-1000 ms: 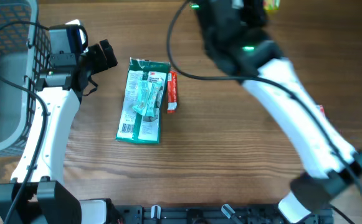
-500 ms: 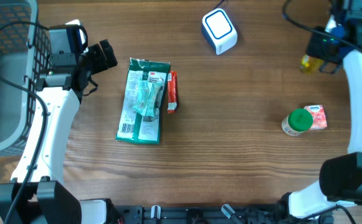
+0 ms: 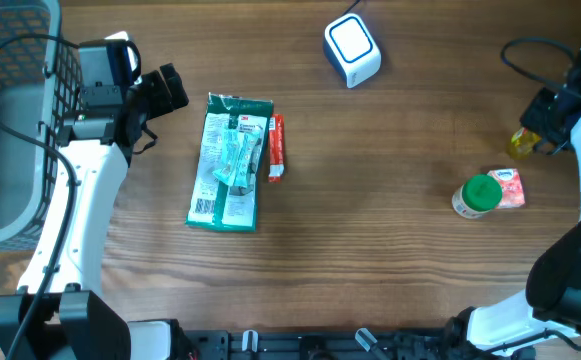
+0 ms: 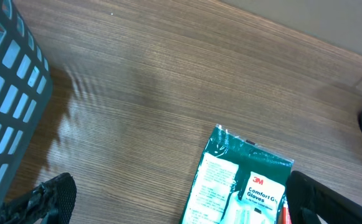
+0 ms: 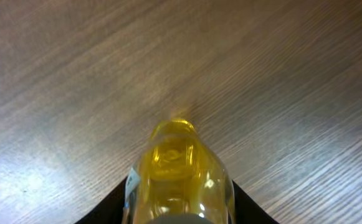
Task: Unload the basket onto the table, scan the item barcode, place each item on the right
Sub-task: 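Carry the Vim bottle to the right edge and set it down, then move the right gripper back toward the red toothbrush pack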
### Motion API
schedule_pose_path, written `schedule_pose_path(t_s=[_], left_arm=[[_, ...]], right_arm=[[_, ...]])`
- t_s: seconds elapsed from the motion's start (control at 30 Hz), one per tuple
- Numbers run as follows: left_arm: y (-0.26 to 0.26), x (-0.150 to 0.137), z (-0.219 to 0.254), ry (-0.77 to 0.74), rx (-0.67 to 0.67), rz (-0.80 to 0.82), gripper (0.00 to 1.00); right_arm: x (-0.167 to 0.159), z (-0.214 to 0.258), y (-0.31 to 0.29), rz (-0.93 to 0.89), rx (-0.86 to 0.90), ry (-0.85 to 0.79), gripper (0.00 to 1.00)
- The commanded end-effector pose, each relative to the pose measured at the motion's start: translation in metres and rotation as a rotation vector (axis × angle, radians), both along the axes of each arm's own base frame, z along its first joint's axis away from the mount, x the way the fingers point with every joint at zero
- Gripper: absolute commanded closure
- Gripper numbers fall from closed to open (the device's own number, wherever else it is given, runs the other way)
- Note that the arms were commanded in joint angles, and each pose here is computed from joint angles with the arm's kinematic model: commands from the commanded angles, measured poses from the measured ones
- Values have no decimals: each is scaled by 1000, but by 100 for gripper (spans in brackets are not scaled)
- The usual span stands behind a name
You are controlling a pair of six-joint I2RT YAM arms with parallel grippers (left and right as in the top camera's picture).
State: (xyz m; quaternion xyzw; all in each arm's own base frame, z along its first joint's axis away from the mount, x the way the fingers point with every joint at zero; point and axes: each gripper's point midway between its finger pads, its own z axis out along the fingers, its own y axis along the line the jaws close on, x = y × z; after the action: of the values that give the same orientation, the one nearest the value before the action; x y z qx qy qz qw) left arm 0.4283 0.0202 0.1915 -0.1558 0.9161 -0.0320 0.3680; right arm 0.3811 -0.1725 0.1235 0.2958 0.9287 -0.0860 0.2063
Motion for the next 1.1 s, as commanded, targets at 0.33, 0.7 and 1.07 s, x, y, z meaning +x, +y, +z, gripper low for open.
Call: schedule_pose_path(t_s=[0.33, 0.7, 1.07], left_arm=[[3, 1, 3, -6, 13, 5, 0], [3, 1, 3, -6, 13, 5, 0], [3, 1, 3, -6, 13, 5, 0]], right_arm=[[-1, -12, 2, -14, 18, -8, 0], [16, 138, 48, 178, 22, -324, 7], [-19, 142, 332, 715, 596, -286, 25]])
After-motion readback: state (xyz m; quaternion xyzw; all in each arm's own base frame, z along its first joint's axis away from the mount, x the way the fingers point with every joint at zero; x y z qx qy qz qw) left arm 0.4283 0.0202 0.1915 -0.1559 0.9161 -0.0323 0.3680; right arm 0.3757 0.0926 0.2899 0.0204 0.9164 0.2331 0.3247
